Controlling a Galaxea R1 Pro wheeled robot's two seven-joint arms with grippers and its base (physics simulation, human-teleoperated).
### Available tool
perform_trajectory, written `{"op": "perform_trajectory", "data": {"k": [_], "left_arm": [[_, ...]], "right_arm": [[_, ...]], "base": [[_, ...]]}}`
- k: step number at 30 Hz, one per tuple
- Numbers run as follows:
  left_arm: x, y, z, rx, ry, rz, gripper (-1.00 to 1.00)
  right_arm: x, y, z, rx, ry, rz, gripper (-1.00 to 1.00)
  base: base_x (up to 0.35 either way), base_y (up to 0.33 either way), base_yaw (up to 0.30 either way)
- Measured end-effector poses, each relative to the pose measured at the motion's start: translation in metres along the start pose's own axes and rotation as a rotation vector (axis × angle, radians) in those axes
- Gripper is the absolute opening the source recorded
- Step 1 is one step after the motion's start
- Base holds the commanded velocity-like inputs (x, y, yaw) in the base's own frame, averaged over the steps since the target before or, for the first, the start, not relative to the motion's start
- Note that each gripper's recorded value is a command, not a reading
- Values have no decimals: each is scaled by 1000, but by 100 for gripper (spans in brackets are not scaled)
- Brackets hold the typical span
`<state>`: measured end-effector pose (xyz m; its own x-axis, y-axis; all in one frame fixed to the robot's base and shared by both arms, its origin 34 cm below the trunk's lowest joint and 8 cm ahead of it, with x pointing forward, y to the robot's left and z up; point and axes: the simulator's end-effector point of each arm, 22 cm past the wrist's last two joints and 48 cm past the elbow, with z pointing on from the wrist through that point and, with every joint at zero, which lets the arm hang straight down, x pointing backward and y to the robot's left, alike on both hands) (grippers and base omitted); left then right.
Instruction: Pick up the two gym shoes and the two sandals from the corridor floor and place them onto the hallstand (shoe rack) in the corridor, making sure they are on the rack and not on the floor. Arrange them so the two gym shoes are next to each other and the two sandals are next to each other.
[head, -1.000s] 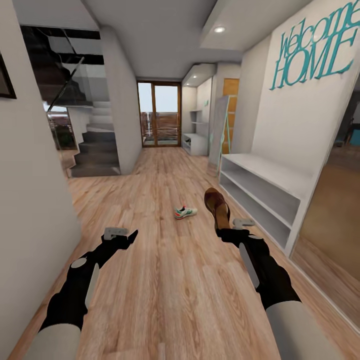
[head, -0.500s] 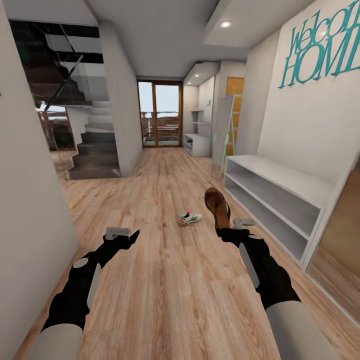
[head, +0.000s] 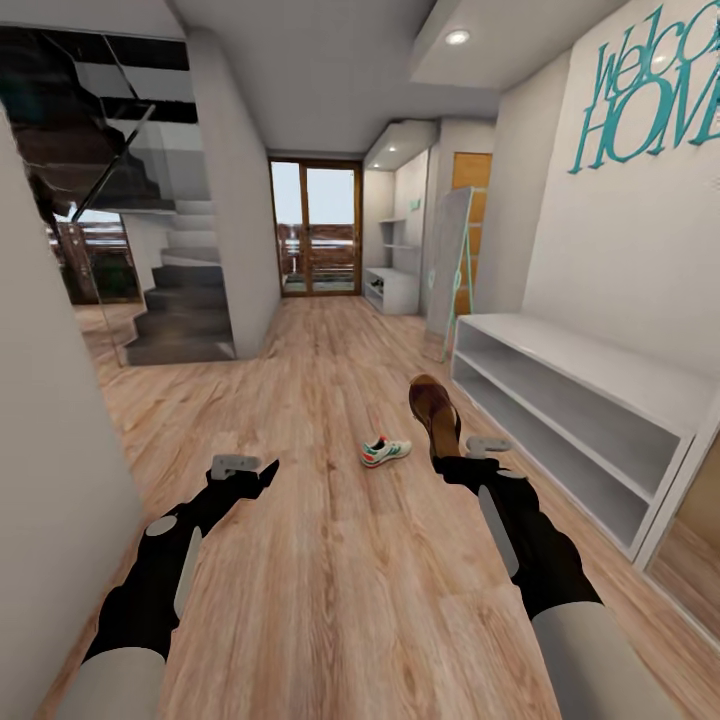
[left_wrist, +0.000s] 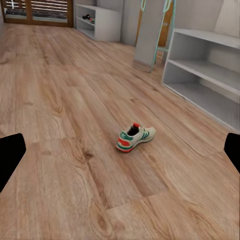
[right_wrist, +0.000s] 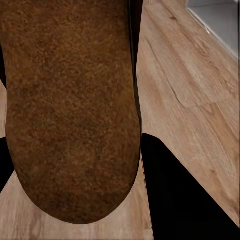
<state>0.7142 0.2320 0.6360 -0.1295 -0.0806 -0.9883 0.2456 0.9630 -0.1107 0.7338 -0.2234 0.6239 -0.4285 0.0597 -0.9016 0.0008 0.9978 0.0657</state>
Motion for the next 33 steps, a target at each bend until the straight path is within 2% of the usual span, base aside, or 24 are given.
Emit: {"op": "perform_trajectory", "data": {"k": [24, 33], "left_arm": [[0, -1, 0, 1, 0, 0, 100], [0, 0, 0, 1, 0, 0, 100]], "right_arm": [[0, 0, 0, 0, -1, 0, -100], [-1, 0, 0, 0, -1, 0, -100]], "base": [[335, 127, -291], [335, 115, -46]]}}
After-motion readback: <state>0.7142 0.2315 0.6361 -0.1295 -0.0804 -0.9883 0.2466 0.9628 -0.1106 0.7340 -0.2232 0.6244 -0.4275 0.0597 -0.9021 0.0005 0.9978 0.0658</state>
